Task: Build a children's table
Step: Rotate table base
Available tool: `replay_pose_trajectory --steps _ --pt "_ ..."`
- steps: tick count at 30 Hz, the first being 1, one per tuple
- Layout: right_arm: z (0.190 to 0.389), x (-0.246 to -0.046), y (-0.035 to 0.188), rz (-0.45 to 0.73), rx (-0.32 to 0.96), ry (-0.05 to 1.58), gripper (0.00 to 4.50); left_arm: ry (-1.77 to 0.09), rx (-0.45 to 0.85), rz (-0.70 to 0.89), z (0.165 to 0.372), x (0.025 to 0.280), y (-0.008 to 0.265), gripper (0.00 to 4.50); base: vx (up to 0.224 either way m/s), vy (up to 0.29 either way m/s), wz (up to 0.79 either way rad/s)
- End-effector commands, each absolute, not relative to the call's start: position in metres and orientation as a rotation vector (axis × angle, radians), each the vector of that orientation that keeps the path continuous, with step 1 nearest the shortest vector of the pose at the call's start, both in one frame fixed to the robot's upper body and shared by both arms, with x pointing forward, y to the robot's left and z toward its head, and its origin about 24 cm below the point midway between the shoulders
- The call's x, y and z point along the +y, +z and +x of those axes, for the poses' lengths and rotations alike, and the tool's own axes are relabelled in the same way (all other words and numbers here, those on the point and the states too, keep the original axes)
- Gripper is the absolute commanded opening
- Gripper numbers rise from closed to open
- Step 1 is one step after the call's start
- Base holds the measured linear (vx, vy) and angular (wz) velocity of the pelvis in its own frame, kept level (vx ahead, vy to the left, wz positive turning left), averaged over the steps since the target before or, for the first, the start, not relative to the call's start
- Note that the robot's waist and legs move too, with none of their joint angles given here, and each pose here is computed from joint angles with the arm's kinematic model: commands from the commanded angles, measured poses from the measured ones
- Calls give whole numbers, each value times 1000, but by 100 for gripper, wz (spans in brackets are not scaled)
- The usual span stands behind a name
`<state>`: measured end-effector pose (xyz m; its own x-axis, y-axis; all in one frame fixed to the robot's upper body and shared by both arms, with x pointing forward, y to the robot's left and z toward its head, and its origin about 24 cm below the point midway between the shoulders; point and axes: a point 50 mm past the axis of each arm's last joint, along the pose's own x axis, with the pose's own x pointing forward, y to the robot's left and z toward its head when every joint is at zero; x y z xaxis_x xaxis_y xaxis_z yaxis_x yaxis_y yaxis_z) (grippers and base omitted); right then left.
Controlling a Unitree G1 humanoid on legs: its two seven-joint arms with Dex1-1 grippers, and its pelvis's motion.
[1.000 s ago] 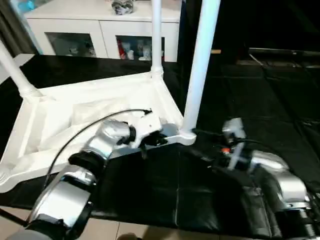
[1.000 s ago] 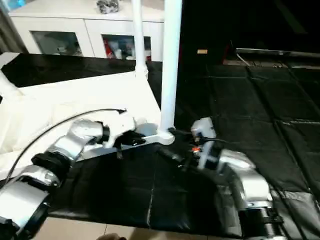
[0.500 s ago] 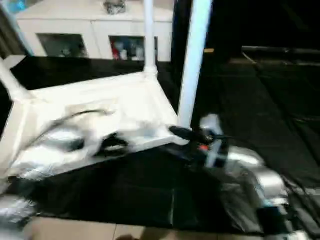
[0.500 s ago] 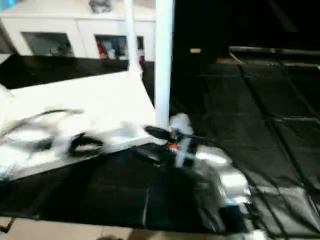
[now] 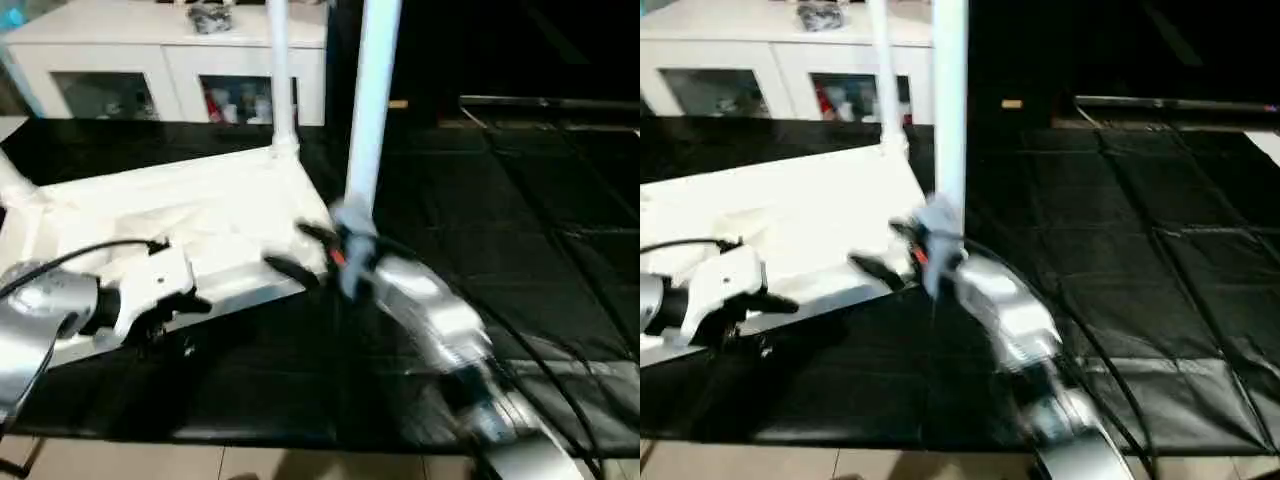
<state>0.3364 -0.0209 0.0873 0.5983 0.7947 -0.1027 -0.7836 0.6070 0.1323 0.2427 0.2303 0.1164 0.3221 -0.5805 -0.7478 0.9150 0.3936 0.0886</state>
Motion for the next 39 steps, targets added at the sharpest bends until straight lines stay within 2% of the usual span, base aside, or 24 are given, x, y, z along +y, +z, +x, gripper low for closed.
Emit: replay_pose_trajectory --steps 1,4,6,8,13,21,25,31,39 --pt "345 -24 83 53 179 816 450 -1028 695 585 243 230 119 303 0 0 0" --pt "353 -26 80 55 200 708 450 -983 717 615 244 233 114 341 0 0 0" --pt "359 -29 77 99 219 628 450 -923 722 657 247 237 109 347 0 0 0" --pt "360 -29 76 104 220 621 450 -916 722 662 248 237 109 354 0 0 0" --pt "370 -50 65 140 266 464 450 -781 693 734 260 243 102 354 0 0 0" --pt "379 -79 61 156 269 298 450 -738 668 777 266 244 98 354 0 0 0" --pt "384 -101 60 164 267 210 450 -730 601 791 277 236 95 354 0 0 0" --pt "388 -118 62 165 255 150 450 -719 574 836 286 232 90 354 0 0 0" --pt "385 -154 56 151 262 48 450 -672 509 907 296 233 84 354 0 0 0"
